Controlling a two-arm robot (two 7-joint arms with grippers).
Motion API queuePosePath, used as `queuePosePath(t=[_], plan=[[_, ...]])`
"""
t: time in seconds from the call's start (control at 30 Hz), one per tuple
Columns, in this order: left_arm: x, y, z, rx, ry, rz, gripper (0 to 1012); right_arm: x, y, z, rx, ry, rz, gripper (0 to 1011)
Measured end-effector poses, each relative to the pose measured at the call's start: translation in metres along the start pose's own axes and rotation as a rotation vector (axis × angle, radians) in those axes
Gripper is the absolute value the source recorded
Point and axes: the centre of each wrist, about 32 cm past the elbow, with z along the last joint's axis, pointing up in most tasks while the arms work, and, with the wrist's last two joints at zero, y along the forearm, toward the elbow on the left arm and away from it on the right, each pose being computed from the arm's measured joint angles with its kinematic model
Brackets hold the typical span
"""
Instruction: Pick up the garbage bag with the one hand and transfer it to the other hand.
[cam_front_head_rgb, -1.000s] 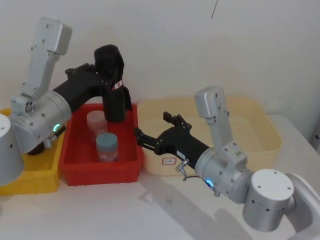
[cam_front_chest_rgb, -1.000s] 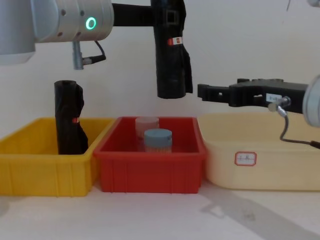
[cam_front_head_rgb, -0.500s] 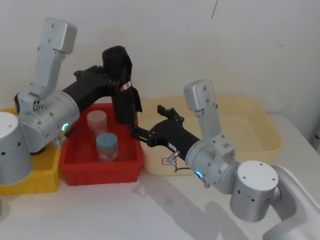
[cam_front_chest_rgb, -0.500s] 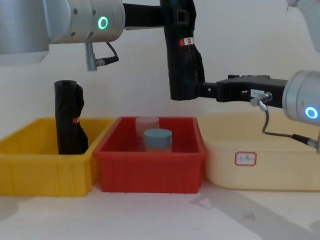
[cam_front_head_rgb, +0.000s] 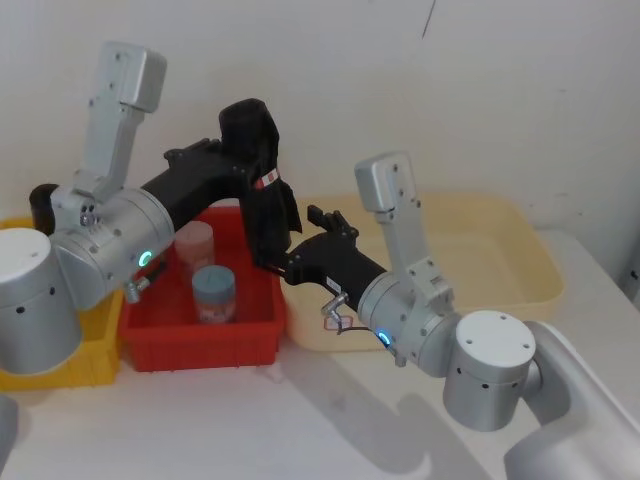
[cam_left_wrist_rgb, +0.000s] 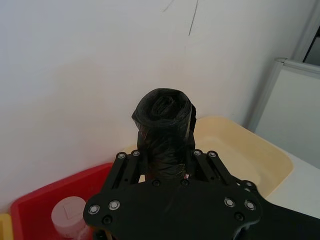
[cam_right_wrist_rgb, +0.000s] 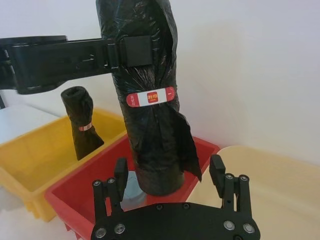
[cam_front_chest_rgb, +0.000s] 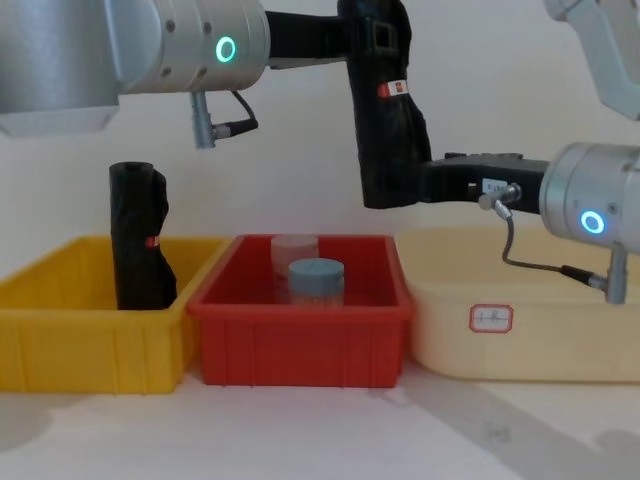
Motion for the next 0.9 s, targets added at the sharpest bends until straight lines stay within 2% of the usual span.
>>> queuePosePath(t=[0.47, 0.83, 0.9], plan=[[-0.0059, 0.0001, -0.0044, 0.013, 0.017, -0.019, 377, -0.001, 0.012, -0.005, -0.025, 0.027, 0.019, 1000], [-0.007, 0.0006, -0.0067, 0.016, 0.018, -0.028, 378, -0.004, 0.018, -0.006, -0.037, 0.048, 0.033, 1000], [-0.007, 0.0008, -0.0069, 0.016, 0.018, -0.029, 378, -0.004, 0.019, -0.006, -0.039, 0.05, 0.034, 973]])
